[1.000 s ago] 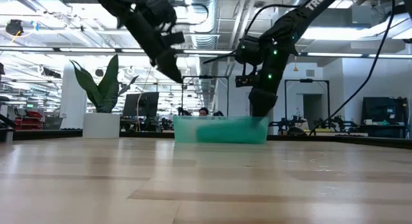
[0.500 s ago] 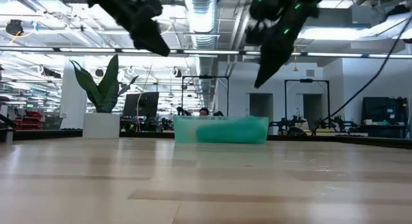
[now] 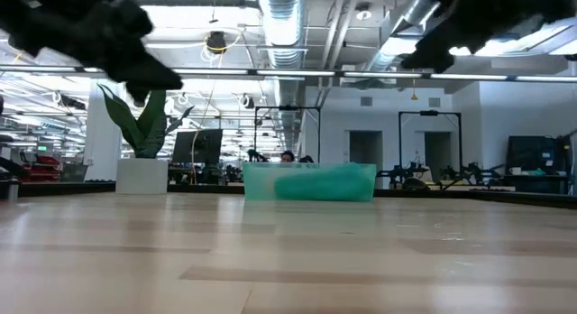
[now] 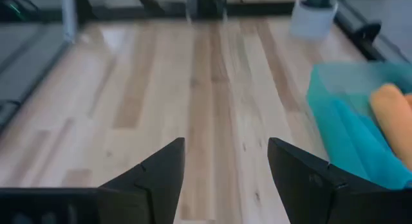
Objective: Roll microfiber towels into tight, uniform cylinder then place into a basket
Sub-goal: Return to Home Position
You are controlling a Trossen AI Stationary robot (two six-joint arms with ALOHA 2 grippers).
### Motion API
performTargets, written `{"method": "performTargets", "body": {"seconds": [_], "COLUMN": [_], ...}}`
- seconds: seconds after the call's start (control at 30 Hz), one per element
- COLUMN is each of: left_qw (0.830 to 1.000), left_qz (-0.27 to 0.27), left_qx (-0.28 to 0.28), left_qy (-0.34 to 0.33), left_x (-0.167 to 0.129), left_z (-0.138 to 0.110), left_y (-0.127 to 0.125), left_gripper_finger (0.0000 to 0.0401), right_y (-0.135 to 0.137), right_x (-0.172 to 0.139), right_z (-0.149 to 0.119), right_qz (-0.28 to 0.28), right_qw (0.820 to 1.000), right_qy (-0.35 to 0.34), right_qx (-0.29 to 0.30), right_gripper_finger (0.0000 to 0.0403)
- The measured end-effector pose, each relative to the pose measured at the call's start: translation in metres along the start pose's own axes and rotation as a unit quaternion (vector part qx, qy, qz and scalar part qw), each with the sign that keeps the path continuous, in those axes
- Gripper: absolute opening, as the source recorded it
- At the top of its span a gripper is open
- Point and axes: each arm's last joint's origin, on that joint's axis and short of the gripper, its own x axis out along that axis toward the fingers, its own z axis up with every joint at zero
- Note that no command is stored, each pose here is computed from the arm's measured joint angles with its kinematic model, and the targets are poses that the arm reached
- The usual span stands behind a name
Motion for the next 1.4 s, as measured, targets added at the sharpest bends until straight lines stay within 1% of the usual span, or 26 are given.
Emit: {"method": "performTargets", "body": {"seconds": [0.13,0.2,0.33,0.47,0.57,0.63,0.67,0.73,0.8,0.83,0.87,0.9,0.97,1.07,1.2,1.4], "left_qw": [0.999,0.996,0.988,0.976,0.972,0.973,0.977,0.979,0.983,0.987,0.988,0.989,0.99,0.991,0.991,0.992], "left_qz": [-0.028,-0.042,-0.05,-0.062,-0.082,-0.086,-0.082,-0.062,-0.048,-0.045,-0.047,-0.049,-0.051,-0.049,-0.047,-0.047], "left_qx": [-0.001,0.003,0.008,0.038,0.062,0.077,0.075,0.063,0.051,0.04,0.03,0.023,0.013,0.013,0.018,0.015], "left_qy": [-0.04,-0.073,-0.146,-0.207,-0.213,-0.198,-0.185,-0.185,-0.168,-0.146,-0.143,-0.136,-0.131,-0.122,-0.121,-0.119], "left_x": [-0.016,-0.022,-0.034,-0.04,-0.039,-0.036,-0.034,-0.034,-0.033,-0.032,-0.031,-0.03,-0.03,-0.029,-0.029,-0.029], "left_z": [-0.023,-0.03,-0.039,-0.048,-0.049,-0.051,-0.053,-0.053,-0.056,-0.06,-0.06,-0.061,-0.061,-0.062,-0.062,-0.062], "left_y": [-0.007,-0.009,-0.011,-0.013,-0.016,-0.017,-0.017,-0.016,-0.015,-0.014,-0.014,-0.015,-0.015,-0.014,-0.014,-0.014], "left_gripper_finger": [0.0023,0.0006,0.0008,0.0003,0.0001,0.0003,0.0005,0.0006,0.0007,0.0007,0.0007,0.0007,0.0007,0.0007,0.0007,0.0007], "right_y": [0.007,0.009,0.011,0.013,0.014,0.014,0.014,0.013,0.012,0.012,0.012,0.012,0.012,0.012,0.012,0.012], "right_x": [-0.028,-0.04,-0.058,-0.07,-0.069,-0.064,-0.06,-0.052,-0.038,-0.036,-0.036,-0.034,-0.026,-0.024,-0.019,-0.016], "right_z": [-0.009,-0.011,-0.021,-0.039,-0.06,-0.076,-0.085,-0.098,-0.115,-0.116,-0.116,-0.115,-0.121,-0.123,-0.126,-0.128], "right_qz": [0.014,0.02,0.027,0.035,0.042,0.042,0.04,0.031,0.019,0.021,0.022,0.021,0.016,0.012,0.013,0.013], "right_qw": [0.998,0.996,0.991,0.986,0.981,0.976,0.974,0.966,0.97,0.969,0.968,0.971,0.981,0.984,0.989,0.991], "right_qy": [-0.058,-0.088,-0.131,-0.163,-0.19,-0.215,-0.225,-0.257,-0.242,-0.246,-0.248,-0.238,-0.193,-0.178,-0.149,-0.132], "right_qx": [0.008,0.009,-0.001,-0.007,-0.01,-0.01,-0.01,0.0,0.016,0.02,0.021,0.02,-0.002,-0.02,-0.022,-0.023], "right_gripper_finger": [0.0244,0.0244,0.0244,0.0244,0.0244,0.0244,0.0244,0.0244,0.0244,0.0244,0.0244,0.0244,0.0244,0.0244,0.0244,0.0244]}}
